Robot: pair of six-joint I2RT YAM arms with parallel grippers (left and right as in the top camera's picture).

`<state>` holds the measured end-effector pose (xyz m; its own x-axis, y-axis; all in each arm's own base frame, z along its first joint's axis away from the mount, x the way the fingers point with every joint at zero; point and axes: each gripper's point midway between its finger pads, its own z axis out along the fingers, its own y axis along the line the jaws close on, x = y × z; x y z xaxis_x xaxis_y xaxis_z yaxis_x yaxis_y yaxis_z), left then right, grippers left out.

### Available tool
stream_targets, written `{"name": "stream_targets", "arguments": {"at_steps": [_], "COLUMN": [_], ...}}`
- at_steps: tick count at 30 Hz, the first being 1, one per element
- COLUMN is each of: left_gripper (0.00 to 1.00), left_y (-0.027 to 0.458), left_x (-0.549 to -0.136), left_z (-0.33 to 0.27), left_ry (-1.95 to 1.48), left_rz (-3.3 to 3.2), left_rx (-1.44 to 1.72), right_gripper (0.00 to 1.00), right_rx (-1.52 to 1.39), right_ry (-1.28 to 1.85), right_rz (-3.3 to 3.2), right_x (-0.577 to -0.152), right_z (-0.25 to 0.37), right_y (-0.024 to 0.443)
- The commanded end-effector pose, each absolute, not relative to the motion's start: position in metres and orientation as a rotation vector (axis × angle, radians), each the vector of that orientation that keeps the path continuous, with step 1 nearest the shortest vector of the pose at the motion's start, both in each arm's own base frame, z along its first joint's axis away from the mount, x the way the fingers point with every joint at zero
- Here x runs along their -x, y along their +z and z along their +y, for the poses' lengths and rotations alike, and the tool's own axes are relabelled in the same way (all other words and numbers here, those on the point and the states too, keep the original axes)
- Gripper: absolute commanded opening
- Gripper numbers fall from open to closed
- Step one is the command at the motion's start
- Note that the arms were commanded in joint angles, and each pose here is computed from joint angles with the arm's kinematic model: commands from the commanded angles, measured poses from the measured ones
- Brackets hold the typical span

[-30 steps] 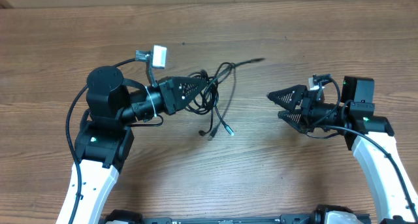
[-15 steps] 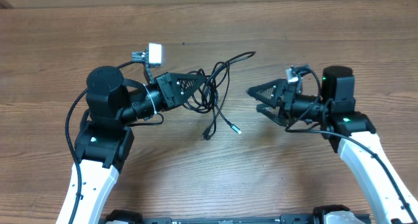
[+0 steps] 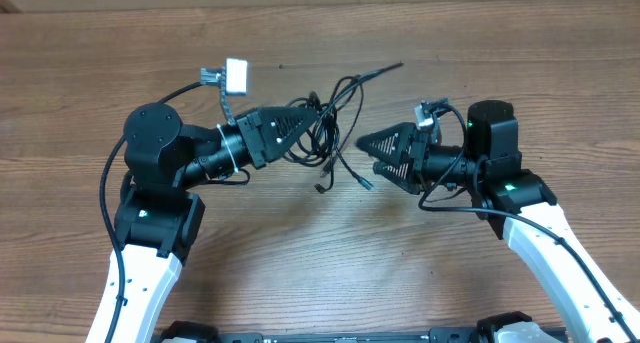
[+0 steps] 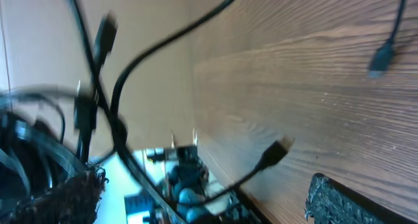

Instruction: Untangle cables

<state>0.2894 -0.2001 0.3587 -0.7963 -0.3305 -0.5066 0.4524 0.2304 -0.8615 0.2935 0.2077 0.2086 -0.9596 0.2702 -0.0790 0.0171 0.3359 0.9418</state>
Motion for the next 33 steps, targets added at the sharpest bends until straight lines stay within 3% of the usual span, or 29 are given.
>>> {"name": "stream_targets", "arguments": {"at_steps": [1,9,25,29,33], "left_gripper": [0.04,0.04,0.04,0.04,0.04], "left_y": [0.374,0.374,0.371,0.371,0.371], "left_x": [-0.27,-0.251,-0.237,-0.237,-0.238], "left_z": [-0.204,-0.21,-0.212,-0.212,-0.212], "left_ry": [-1.647,-1.641,-1.691,-1.69,-1.687], "left_rz": [1.841,1.791,1.8,1.8,1.8], "left_rx": [-0.282,-0.496,-0.582,-0.58,-0.576], "right_gripper": [1.0,1.0,0.99,0.91,0.74], "right_rx": [-0.424,-0.481,-0.423,-0.407,-0.368], "right_ry": [1.646,1.724,1.709,1.719,1.732], "right_rz": [2.367,2.312,2.245,2.257,2.278], "right_x": [-0.306,-0.312,-0.317,-0.313,-0.304], "right_z": [0.204,0.211,0.225,0.231,0.243], "right_y": [0.211,0.227,0.239,0.239,0.239]}}
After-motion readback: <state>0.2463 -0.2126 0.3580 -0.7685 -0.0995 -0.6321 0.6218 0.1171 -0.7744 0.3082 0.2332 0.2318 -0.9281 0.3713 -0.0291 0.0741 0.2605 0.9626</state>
